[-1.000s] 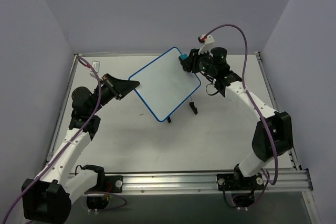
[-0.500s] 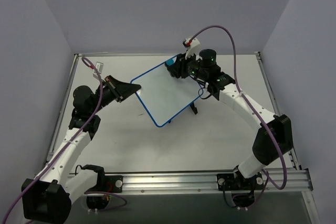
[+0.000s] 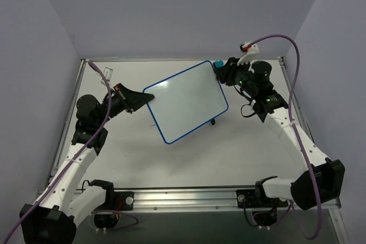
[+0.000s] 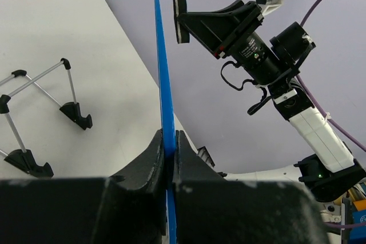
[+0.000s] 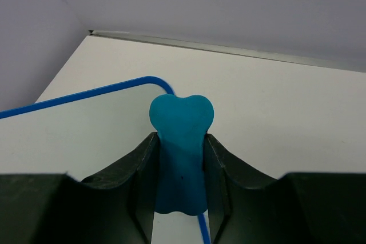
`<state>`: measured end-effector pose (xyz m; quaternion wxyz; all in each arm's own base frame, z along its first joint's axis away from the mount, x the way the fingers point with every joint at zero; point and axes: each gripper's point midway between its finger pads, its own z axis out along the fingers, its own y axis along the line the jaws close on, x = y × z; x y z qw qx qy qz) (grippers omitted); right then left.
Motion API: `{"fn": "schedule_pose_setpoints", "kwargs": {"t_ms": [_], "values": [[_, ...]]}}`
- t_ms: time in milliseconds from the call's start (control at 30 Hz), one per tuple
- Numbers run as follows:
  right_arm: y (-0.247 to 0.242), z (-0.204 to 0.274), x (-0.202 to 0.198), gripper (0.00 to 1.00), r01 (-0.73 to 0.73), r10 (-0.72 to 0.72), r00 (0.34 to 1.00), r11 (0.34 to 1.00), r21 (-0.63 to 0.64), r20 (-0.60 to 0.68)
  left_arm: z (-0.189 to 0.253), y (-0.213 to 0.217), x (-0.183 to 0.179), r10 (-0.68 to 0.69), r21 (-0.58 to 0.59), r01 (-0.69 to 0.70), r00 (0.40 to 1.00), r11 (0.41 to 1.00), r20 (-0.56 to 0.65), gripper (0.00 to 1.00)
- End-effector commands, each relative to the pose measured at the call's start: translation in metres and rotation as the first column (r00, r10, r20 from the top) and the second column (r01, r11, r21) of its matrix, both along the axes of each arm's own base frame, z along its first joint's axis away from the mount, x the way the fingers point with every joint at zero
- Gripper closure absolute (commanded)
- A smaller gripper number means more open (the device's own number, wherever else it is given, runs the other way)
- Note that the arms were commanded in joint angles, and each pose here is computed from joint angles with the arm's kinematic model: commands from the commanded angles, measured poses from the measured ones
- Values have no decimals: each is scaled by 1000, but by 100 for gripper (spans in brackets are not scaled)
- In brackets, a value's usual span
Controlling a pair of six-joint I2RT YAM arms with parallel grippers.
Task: Erase the whiteboard
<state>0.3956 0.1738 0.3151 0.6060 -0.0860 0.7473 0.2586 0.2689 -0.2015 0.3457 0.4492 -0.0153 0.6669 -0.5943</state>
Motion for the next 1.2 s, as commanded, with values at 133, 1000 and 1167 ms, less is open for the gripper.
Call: {"fn": "schedule_pose_setpoints", "kwargs": {"t_ms": [133,1000,1167], "values": [[-93,-50,18,87,295,-305,943,951,-92,-136,59,10,-13,60,-9,-59,981,998,183,98],[-245,-265,71,31,559,-701,540,712,-425,-465,59,14,-19,64,-23,-60,963,998,262,98],[-249,-207,62,23,614,-715,564,698,-370,-413,49,14,1,106,-50,-97,961,994,255,98]]}}
